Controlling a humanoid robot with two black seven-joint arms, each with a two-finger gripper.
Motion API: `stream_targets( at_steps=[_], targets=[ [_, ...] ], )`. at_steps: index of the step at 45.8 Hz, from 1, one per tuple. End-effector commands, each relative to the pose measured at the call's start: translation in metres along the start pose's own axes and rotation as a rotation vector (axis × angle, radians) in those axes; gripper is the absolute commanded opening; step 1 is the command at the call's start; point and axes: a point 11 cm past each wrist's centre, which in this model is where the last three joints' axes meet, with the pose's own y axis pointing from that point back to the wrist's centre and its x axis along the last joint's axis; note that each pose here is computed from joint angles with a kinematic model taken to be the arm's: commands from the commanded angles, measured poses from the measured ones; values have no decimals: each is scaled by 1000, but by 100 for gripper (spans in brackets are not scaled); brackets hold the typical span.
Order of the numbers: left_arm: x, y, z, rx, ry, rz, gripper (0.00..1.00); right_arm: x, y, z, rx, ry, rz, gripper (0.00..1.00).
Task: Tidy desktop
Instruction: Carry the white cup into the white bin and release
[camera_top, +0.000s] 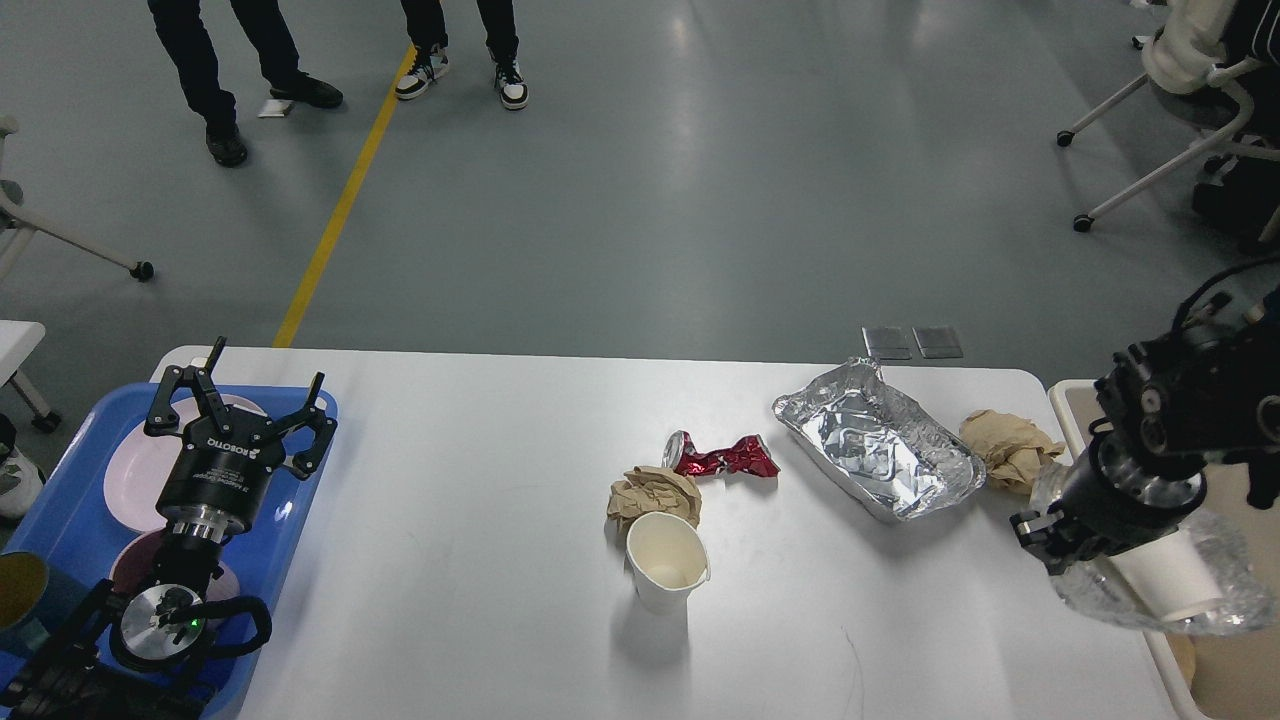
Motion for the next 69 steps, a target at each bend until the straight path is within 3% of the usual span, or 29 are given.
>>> stream_targets(
  at_steps=[1,8,18,24,31,42,57,69],
  targets=[
    [0,0,0,1,0,0,96,0,43,16,-39,-57,33,0],
    [0,0,0,1,0,0,96,-7,68,26,-71,-82,52,0],
    [0,0,0,-1,0,0,96,-9,67,42,-73,-132,74,0],
    [0,0,0,-2,1,0,96,0,60,80,-93,-234,127,0],
    [0,0,0,-1,0,0,96,19,33,139,-169,-403,199,0],
    [0,0,0,-1,0,0,96,22,-43,194,-221,-606,293,0],
    [0,0,0,-1,0,0,96,4,-142,186,-221,-742,445,0],
    [0,0,0,-2,1,0,96,-29,-180,180,-377,-810,549,0]
  ],
)
